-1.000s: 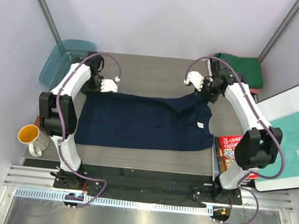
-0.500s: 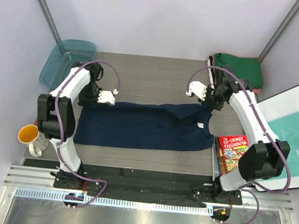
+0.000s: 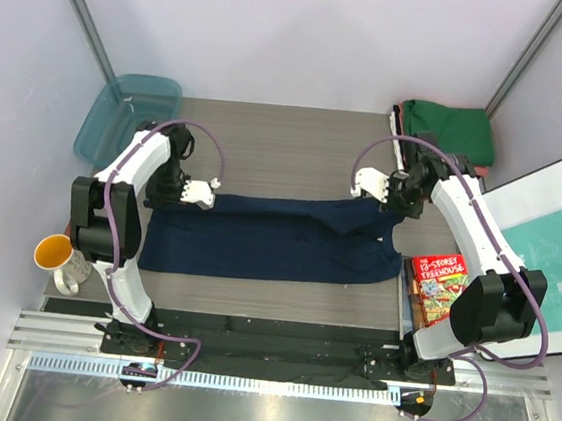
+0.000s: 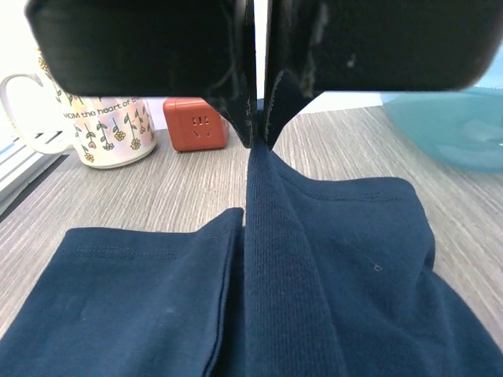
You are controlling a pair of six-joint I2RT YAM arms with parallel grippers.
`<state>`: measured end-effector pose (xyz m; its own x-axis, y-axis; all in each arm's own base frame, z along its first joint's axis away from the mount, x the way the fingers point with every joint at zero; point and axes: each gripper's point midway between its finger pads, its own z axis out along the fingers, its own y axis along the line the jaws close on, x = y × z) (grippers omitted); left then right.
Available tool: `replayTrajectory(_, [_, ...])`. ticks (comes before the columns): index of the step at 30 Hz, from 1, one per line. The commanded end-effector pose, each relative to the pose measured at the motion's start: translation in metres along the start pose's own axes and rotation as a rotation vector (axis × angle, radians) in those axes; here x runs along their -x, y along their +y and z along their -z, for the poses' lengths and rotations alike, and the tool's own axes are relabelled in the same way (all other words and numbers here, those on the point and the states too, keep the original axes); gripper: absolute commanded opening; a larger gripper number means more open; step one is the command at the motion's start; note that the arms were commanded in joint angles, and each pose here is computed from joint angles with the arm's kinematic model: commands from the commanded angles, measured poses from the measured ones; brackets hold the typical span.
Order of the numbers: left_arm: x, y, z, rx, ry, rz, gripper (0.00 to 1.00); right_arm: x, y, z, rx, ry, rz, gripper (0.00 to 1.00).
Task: Fold and stack the t-shirts
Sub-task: Fold the tshirt
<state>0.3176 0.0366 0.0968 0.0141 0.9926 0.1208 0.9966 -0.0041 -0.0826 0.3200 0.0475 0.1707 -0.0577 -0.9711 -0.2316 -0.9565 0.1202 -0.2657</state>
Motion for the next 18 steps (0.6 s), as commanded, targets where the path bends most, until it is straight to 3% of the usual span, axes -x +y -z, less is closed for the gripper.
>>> replayTrajectory(1, [-0.012, -0.037, 0.013, -0.106, 0.036, -0.037, 0.00, -0.014, 0.014, 0.017, 0.017, 0.056, 0.020, 0.01])
replayTrajectory(18, [-0.003, -0.048, -0.015, -0.257, 0.051, -0.055, 0.00, -0.007, 0.058, -0.014, 0.203, 0.065, 0.035, 0.01])
